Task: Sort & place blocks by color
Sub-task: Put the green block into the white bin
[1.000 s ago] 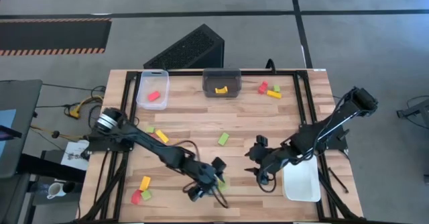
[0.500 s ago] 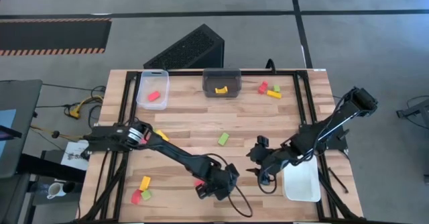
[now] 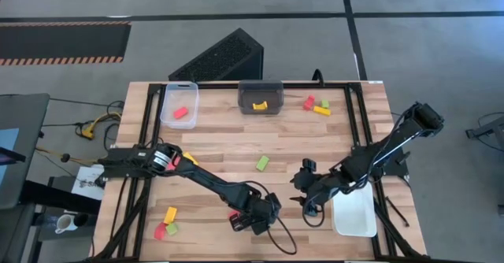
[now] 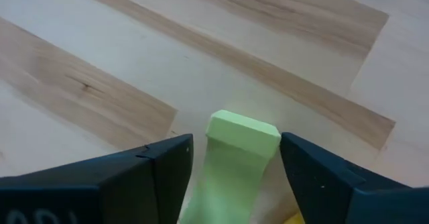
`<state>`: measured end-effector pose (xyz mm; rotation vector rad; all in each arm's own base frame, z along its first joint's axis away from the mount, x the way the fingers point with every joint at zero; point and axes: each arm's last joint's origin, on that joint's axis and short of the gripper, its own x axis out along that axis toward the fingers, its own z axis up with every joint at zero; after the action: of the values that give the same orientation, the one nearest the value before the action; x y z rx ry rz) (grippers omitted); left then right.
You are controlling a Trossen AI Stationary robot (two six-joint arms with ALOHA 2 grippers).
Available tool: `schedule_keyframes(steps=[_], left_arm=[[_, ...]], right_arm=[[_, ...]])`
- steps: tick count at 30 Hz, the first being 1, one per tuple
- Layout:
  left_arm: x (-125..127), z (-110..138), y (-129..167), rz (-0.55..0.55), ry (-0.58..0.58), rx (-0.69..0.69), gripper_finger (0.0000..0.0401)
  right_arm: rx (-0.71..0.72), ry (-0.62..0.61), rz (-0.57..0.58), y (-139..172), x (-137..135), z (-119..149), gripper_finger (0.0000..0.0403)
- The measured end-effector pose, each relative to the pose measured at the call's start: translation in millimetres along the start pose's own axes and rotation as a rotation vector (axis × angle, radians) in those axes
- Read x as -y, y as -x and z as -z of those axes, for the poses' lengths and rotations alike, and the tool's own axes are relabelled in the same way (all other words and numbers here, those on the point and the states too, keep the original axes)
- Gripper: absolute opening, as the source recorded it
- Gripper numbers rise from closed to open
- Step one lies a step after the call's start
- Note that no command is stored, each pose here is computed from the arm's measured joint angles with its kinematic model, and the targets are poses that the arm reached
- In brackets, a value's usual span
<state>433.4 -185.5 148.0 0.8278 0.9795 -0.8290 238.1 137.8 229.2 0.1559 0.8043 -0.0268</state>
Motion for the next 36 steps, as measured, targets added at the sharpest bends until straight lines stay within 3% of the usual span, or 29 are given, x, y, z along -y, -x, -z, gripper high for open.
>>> schedule_keyframes(steps=[9,15,21,27,32,36], left_arm=[[1,-2,0,-0.006,-0.039,0.011,0.0143],[-2,-5,2,-0.045,-0.015,0.003,0.0100],[-14,-17,20,-0.138,0.113,-0.002,0.0079],[-33,-34,38,-0.261,0.245,0.143,0.0043],[-40,-34,43,-0.273,0.397,0.178,0.0010],[-39,-33,43,-0.207,0.524,0.222,0.0023]], right_arm=[[-0.024,-0.012,0.011,2,2,2,0.0306],[-0.097,-0.092,0.064,17,9,11,0.0306],[-0.067,-0.095,0.126,44,10,20,0.0306],[0.038,-0.052,0.152,68,7,25,0.0306],[0.050,-0.053,0.105,86,8,30,0.0306],[0.039,-0.039,0.089,96,9,35,0.0306]])
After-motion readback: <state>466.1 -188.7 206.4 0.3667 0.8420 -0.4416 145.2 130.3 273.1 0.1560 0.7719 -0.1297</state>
